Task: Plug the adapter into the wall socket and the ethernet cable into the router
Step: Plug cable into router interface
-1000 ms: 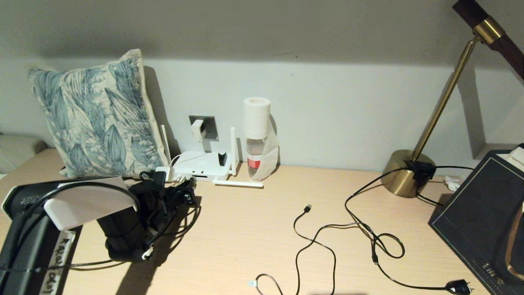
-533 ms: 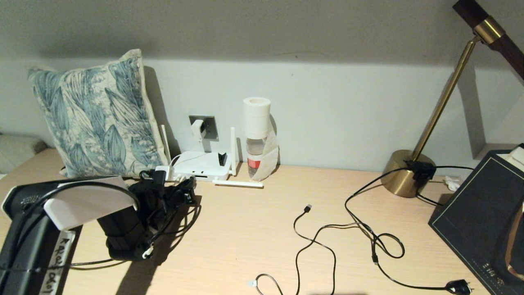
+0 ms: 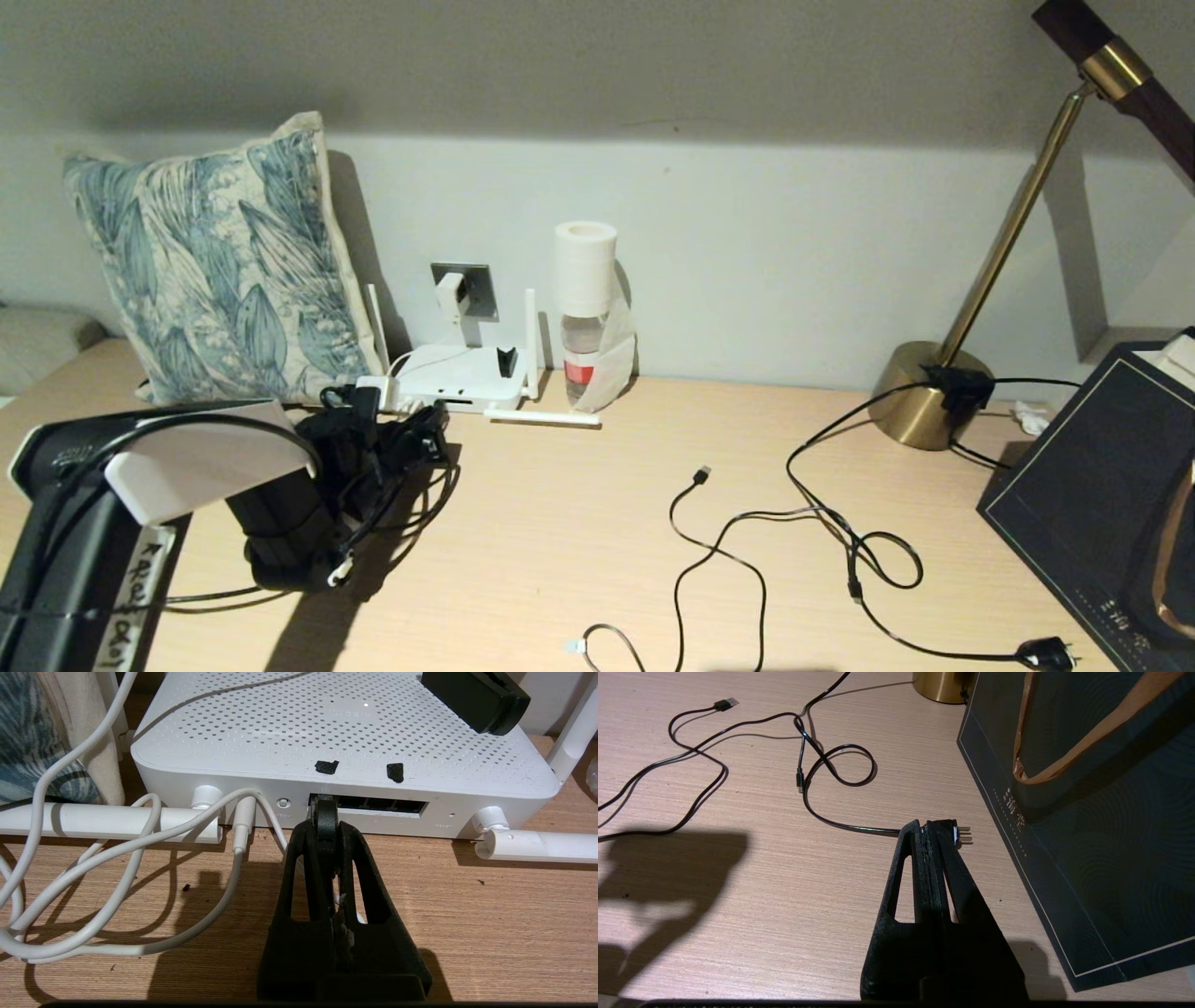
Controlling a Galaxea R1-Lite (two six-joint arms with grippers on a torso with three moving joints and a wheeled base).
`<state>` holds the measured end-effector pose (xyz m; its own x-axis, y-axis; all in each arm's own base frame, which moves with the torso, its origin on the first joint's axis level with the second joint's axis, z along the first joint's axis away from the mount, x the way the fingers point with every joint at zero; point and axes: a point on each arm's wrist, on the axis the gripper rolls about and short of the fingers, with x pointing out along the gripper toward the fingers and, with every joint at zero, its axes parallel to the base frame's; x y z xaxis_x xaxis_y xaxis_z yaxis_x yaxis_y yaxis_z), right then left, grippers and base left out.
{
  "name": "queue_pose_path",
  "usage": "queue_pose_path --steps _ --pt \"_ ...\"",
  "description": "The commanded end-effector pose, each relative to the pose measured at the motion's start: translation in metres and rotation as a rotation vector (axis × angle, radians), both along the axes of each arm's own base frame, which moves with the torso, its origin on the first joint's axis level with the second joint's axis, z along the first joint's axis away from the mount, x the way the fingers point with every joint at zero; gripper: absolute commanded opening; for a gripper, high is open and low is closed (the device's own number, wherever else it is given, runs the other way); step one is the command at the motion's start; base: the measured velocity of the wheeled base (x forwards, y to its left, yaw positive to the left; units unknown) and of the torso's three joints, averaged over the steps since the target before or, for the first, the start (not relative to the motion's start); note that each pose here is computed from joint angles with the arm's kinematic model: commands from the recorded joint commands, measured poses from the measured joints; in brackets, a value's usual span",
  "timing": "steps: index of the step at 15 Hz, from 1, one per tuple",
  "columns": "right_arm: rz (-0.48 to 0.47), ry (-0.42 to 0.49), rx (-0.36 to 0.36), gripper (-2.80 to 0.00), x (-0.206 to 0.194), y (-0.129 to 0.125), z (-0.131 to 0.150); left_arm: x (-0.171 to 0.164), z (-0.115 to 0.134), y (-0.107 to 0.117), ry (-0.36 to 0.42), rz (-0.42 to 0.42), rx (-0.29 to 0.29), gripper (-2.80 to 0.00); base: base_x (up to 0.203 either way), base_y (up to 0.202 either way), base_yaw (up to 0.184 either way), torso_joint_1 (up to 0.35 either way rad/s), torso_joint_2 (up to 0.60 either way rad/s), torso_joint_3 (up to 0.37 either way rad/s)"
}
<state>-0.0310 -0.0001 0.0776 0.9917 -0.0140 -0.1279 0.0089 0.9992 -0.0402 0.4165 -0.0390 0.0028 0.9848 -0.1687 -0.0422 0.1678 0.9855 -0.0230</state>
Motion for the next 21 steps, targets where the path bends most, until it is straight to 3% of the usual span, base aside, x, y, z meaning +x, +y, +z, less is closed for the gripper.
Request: queue_pose_path --steps 1,21 --pt "0.0 0.002 -0.001 -2.8 0.0 0.0 0.0 0.0 -0.001 0.0 -0.006 -0.001 -0.001 -2.8 0.0 0.0 0.0 0.0 0.0 0.0" --pt "0.0 0.002 -0.001 -2.8 0.0 0.0 0.0 0.011 0.001 -0.003 -0.042 -0.005 -0.004 -2.8 0.0 0.0 0.0 0.0 0.0 0.0"
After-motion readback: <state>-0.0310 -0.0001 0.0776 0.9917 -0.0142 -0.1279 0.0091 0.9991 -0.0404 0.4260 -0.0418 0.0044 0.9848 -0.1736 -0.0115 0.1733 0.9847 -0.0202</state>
